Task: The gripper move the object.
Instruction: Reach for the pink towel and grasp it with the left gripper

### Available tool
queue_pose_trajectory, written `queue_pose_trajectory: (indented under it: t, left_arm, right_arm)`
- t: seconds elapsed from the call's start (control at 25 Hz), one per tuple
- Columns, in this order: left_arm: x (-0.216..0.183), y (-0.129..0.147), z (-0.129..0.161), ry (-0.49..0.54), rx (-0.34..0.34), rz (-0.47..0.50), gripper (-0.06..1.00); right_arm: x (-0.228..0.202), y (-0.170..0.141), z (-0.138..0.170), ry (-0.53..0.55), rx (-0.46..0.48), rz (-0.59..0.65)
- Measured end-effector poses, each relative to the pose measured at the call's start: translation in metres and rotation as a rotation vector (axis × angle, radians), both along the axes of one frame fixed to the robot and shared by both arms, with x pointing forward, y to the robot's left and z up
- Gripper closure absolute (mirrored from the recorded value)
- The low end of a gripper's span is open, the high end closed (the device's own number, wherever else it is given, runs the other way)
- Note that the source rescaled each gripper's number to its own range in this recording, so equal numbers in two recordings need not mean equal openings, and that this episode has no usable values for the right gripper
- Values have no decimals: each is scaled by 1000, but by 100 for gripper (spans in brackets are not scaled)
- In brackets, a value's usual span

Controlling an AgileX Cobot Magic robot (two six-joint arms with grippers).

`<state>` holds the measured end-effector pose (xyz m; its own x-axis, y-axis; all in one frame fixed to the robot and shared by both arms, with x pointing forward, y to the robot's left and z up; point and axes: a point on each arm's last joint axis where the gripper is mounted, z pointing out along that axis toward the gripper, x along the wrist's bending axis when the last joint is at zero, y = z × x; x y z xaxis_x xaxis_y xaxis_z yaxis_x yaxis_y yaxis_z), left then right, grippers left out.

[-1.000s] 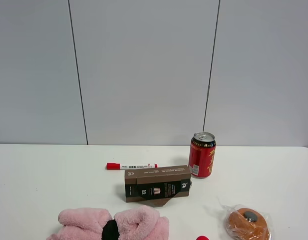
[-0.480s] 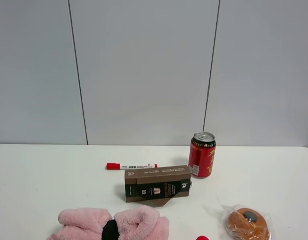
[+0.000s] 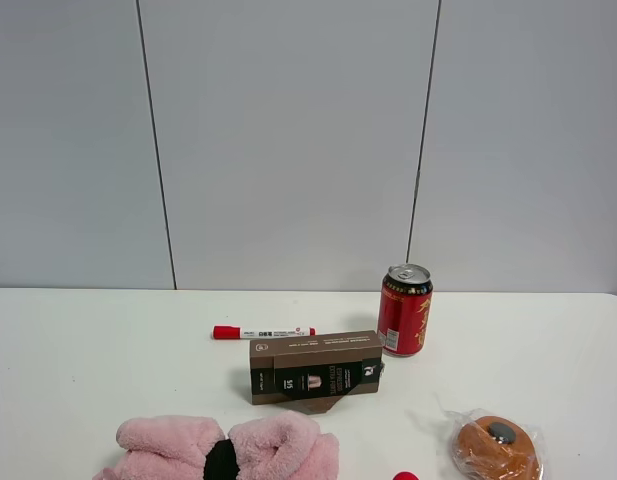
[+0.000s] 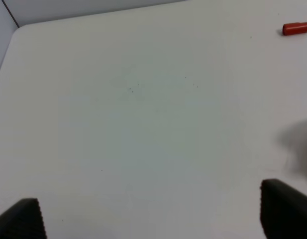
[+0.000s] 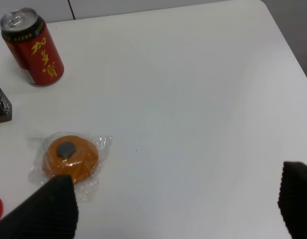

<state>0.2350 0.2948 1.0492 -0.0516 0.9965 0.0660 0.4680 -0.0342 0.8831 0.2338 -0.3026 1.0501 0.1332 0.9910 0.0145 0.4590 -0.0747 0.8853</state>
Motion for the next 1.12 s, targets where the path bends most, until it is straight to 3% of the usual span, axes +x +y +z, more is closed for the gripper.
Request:
queue_pose_trajectory:
  t: [0.32,0.44,0.56,0.84,1.0,1.12]
  left_arm:
    - [0,0,0,0,2,-1,20]
    - [-3,-4,10,69,6,-54,20]
    - [0,-15,43,95,-35,-191,20]
    - [26,-45,152,-113,-50,-617,21]
    - [51,-57,182,-249,1,-869,38]
    - [75,-58,186,-286,32,-962,47]
  right_arm:
    - [0,0,0,0,0,0]
    - [0,0,0,0,0,0]
    - [0,0,0,0,0,0]
    - [0,0,0,0,0,0]
    - [0,0,0,0,0,0]
    - [0,0,0,0,0,0]
